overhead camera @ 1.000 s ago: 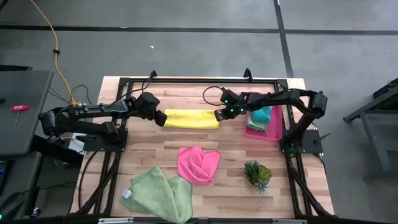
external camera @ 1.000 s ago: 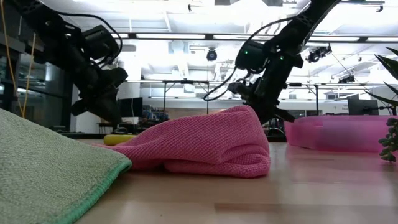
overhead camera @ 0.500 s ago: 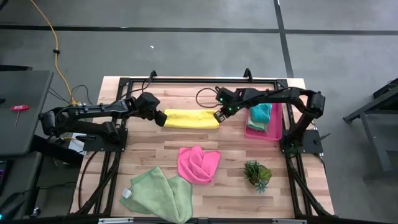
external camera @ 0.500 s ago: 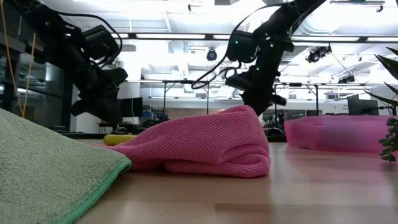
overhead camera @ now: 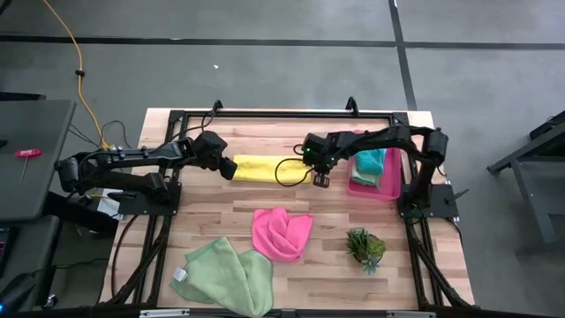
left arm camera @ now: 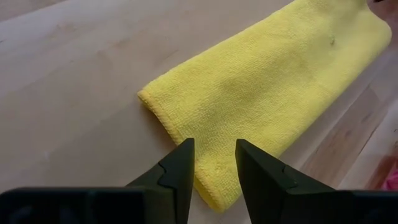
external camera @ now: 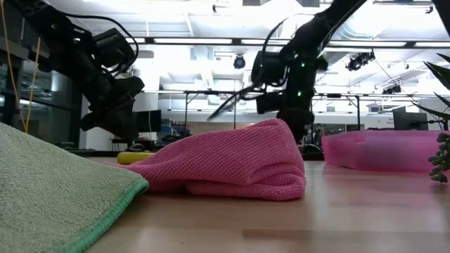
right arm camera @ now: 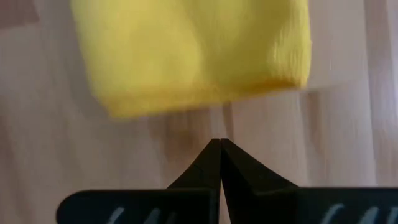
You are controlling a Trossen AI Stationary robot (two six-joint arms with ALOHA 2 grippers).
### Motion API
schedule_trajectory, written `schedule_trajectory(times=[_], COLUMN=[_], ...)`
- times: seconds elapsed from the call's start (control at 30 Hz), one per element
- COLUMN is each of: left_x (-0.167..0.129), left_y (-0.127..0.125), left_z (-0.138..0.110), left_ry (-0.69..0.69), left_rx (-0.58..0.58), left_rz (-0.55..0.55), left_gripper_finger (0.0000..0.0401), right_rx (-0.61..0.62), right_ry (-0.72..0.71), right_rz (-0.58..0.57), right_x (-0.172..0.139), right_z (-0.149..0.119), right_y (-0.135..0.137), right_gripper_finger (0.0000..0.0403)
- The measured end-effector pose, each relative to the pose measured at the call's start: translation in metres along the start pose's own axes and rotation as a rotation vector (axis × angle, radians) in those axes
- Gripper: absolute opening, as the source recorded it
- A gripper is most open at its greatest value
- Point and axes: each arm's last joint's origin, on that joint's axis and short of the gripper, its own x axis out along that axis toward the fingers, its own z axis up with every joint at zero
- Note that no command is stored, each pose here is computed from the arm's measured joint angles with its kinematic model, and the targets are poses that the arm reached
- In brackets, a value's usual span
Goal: Fold microfiber towels
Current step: Fold the yellow microfiber cloth
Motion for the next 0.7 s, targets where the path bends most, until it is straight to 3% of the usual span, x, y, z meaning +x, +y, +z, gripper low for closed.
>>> schedule_trajectory(times=[0.33, 0.57, 0.7], left_x=[0.000, -0.001, -0.001], left_y=[0.003, 0.010, 0.015], left_z=[-0.005, -0.007, -0.003], left_ry=[0.046, 0.091, 0.100], left_rx=[0.019, -0.191, -0.244], left_rz=[0.033, 0.054, 0.003], left_gripper_finger=[0.0108, 0.0108, 0.0108], right_rx=[0.011, 0.037, 0.037], right_ry=[-0.051, -0.053, -0.055], right_rz=[0.041, 0.043, 0.048], right_x=[0.017, 0.017, 0.017], right_z=[0.007, 0.008, 0.008], right_y=[-0.002, -0.002, -0.002], right_gripper_finger=[0.0000, 0.0000, 0.0000])
